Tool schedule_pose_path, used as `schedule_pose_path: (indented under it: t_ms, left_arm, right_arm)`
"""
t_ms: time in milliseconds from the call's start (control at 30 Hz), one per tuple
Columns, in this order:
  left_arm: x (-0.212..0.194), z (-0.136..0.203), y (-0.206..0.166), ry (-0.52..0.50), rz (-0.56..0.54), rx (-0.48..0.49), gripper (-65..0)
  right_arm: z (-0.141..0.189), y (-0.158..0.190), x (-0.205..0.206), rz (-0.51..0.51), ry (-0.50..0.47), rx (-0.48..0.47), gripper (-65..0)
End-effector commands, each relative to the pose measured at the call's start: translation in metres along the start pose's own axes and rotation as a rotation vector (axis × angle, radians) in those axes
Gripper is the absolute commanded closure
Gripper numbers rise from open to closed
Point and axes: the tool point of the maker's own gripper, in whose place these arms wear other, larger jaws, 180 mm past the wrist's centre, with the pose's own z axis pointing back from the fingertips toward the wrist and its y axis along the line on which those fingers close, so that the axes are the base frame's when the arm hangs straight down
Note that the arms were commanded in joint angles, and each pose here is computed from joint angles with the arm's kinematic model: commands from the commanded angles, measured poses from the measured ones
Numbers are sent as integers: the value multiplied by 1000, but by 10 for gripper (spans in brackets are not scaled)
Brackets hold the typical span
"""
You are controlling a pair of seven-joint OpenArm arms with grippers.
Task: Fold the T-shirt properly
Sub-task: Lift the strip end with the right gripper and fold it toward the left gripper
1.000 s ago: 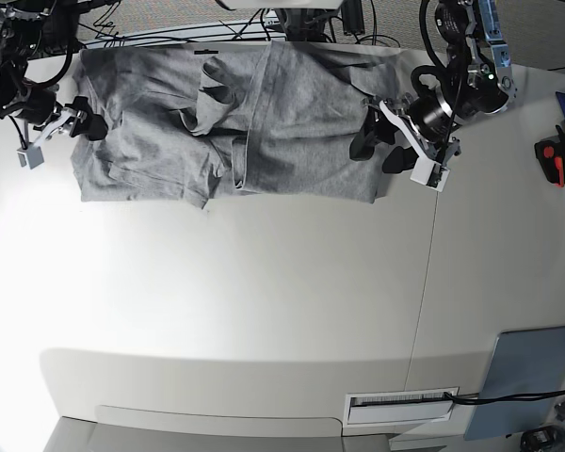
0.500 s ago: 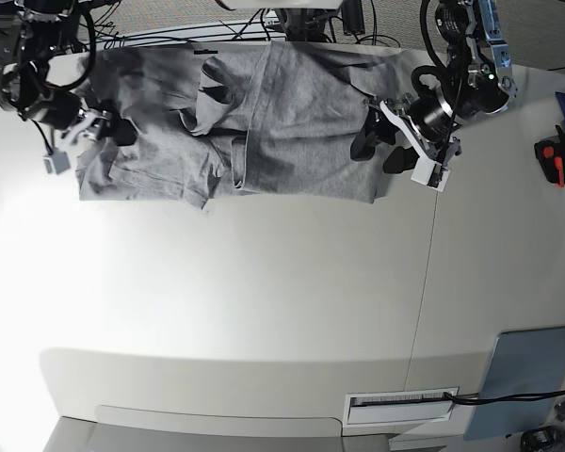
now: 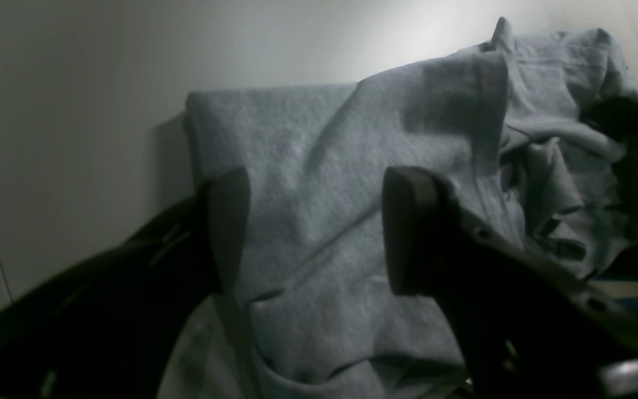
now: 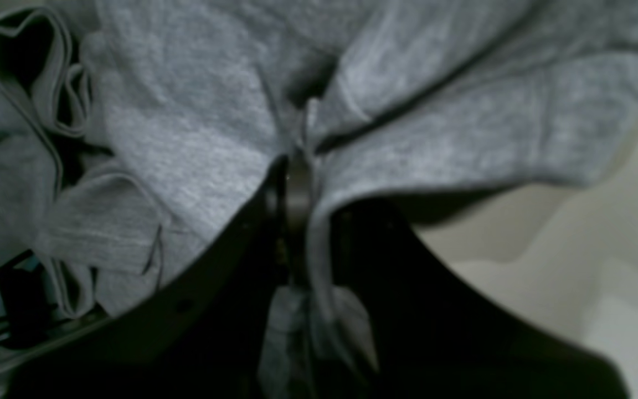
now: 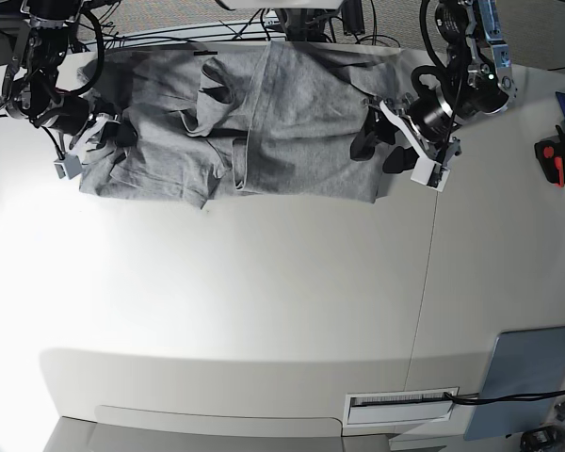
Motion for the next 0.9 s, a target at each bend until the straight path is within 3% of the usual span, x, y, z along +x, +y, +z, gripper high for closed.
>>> schedule_pose_path:
  t_ms: [0,200,400,567,667,867]
  left_arm:
    - [11,2,-1,-37,-20,-1,-384]
    - [4,3,4,-7,-38,31,-384]
    - [3,3,4,-8,-37,29,-384]
    - [3,3,4,-8,-35,28,-384]
    - [2,3,4,-5,-35,29,-384]
    - [-5,5,3,11,-25,29,-384]
  right_arm:
    - [8,-11,-8,35,66,-65,0]
    - [52,-19,35,138,-53,-206,0]
    - [73,14,56,232,-79,-245,0]
    - [65,62,67,375,-107,-205,0]
    - [45,101,62,434,-123,-127,0]
    - [8,171,49,464,-151,4,0]
